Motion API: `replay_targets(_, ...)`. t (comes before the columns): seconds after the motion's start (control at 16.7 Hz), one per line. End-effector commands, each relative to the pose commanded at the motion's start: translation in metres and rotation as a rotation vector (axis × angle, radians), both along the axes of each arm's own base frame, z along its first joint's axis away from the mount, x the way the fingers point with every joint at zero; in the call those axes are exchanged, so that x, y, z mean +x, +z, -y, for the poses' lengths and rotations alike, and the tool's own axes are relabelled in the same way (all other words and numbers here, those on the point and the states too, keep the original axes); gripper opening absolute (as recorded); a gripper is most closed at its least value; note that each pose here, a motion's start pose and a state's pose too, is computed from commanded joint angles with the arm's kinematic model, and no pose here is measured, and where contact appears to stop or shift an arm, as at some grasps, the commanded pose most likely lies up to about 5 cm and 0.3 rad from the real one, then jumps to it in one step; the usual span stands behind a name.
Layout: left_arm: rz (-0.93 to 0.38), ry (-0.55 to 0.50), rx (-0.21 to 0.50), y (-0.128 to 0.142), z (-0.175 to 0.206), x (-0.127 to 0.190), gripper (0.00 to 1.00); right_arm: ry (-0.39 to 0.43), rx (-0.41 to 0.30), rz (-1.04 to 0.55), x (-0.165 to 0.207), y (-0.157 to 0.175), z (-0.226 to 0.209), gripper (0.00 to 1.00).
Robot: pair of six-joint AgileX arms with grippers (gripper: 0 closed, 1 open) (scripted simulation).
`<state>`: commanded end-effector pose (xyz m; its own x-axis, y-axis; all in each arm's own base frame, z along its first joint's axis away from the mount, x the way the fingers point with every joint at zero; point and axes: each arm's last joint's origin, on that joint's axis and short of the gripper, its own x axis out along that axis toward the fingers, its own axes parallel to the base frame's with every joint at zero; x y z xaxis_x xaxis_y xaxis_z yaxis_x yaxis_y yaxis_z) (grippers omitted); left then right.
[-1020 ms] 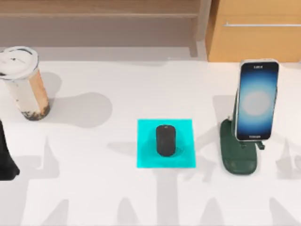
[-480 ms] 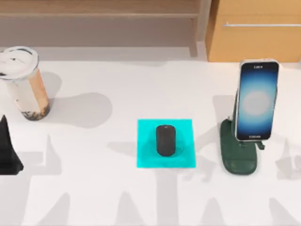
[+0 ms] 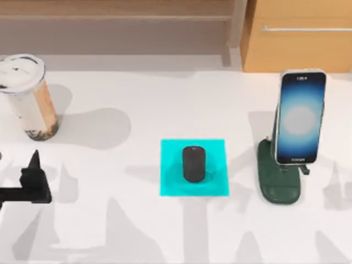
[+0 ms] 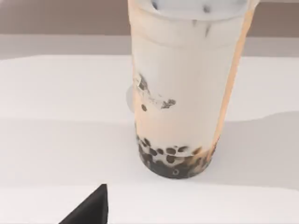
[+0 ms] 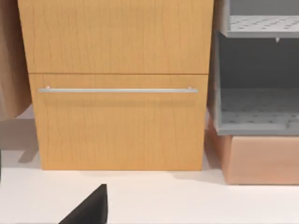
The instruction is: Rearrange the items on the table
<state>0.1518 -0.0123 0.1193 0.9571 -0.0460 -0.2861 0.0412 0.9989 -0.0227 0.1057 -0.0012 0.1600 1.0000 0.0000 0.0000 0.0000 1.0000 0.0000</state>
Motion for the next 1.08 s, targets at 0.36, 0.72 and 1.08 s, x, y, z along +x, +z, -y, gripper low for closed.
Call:
replay_targets(0.36, -0.175, 0.002, -0.003, -0.036, 0.002, 0.039, 1.0, 0.0, 0.0, 0.0, 0.0, 0.0, 0.0, 1.0)
replay_targets(0.72, -0.03, 0.012, 0.003, -0.039, 0.0, 0.096, 1.0, 0.0, 0.0, 0.0, 0.0, 0.0, 0.0, 1.0)
replay_targets(1.08, 0.092, 0.017, 0.009, -0.026, -0.002, 0.116, 1.0, 0.0, 0.0, 0.0, 0.0, 0.0, 0.0, 1.0)
